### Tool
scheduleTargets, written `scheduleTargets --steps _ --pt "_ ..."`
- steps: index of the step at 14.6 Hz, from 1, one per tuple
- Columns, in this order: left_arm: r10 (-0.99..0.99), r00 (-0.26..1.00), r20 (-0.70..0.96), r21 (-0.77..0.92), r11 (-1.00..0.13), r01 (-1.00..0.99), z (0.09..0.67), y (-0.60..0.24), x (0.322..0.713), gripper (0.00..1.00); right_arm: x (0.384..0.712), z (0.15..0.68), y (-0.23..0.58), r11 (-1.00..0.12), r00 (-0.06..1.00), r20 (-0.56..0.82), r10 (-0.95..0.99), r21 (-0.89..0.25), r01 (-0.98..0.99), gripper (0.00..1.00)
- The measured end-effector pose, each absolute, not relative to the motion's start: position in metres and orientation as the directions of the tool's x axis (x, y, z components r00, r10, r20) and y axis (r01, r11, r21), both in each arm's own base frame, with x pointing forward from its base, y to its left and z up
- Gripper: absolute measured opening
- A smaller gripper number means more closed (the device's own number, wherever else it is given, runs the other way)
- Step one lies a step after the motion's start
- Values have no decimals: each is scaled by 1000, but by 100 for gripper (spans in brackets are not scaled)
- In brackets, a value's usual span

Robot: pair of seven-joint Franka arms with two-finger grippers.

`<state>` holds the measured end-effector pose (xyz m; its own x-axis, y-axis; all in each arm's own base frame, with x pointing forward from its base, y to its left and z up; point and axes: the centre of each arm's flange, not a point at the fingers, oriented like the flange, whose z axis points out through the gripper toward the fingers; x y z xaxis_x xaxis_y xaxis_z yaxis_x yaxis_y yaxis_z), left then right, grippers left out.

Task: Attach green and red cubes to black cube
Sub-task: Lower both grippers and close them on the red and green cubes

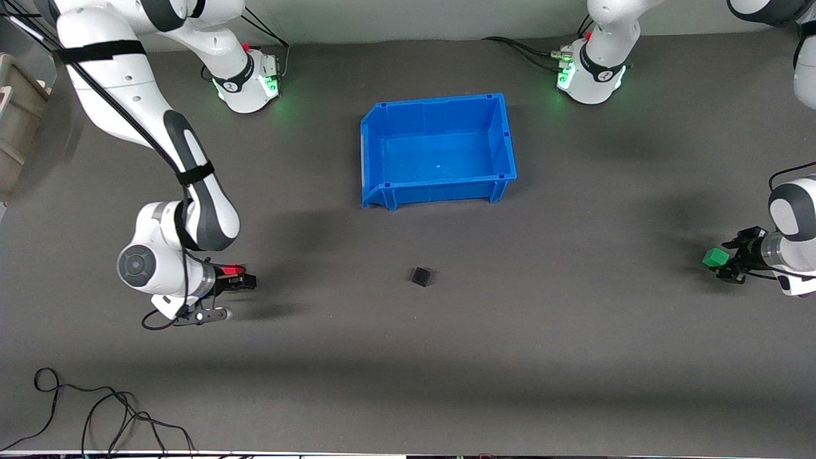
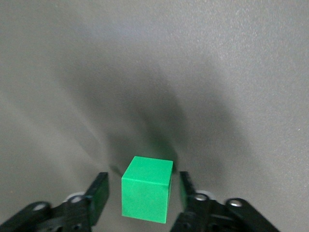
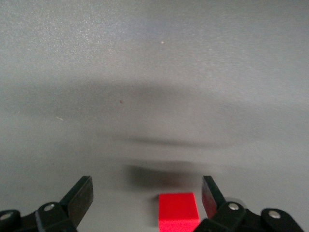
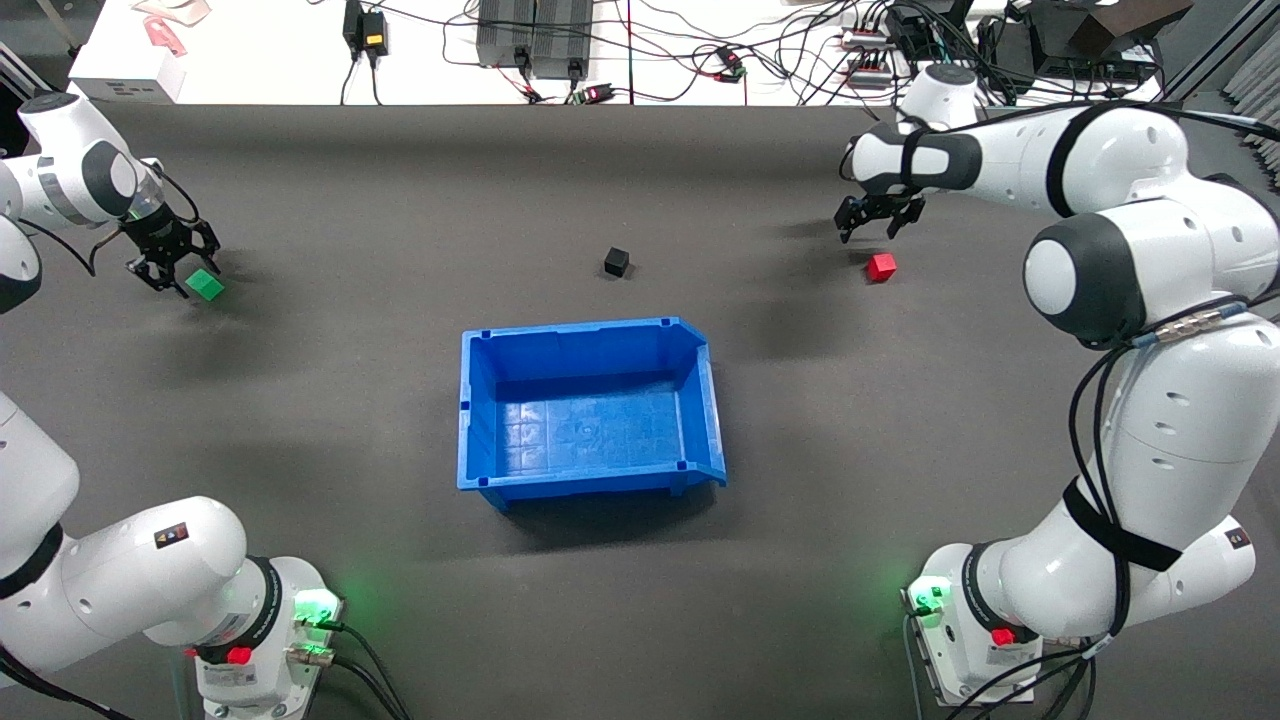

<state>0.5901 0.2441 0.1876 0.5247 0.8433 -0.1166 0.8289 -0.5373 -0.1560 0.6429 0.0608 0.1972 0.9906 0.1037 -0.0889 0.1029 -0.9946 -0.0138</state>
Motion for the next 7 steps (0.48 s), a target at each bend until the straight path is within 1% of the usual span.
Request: scheduleTargets --steps 1,7 --pt "839 531 -118 -155 -544 825 187 243 590 56 642 193 63 -994 990 -91 106 -13 106 100" --pt "835 539 -109 -147 -550 822 188 244 592 58 640 184 59 -995 992 -78 102 -6 102 100"
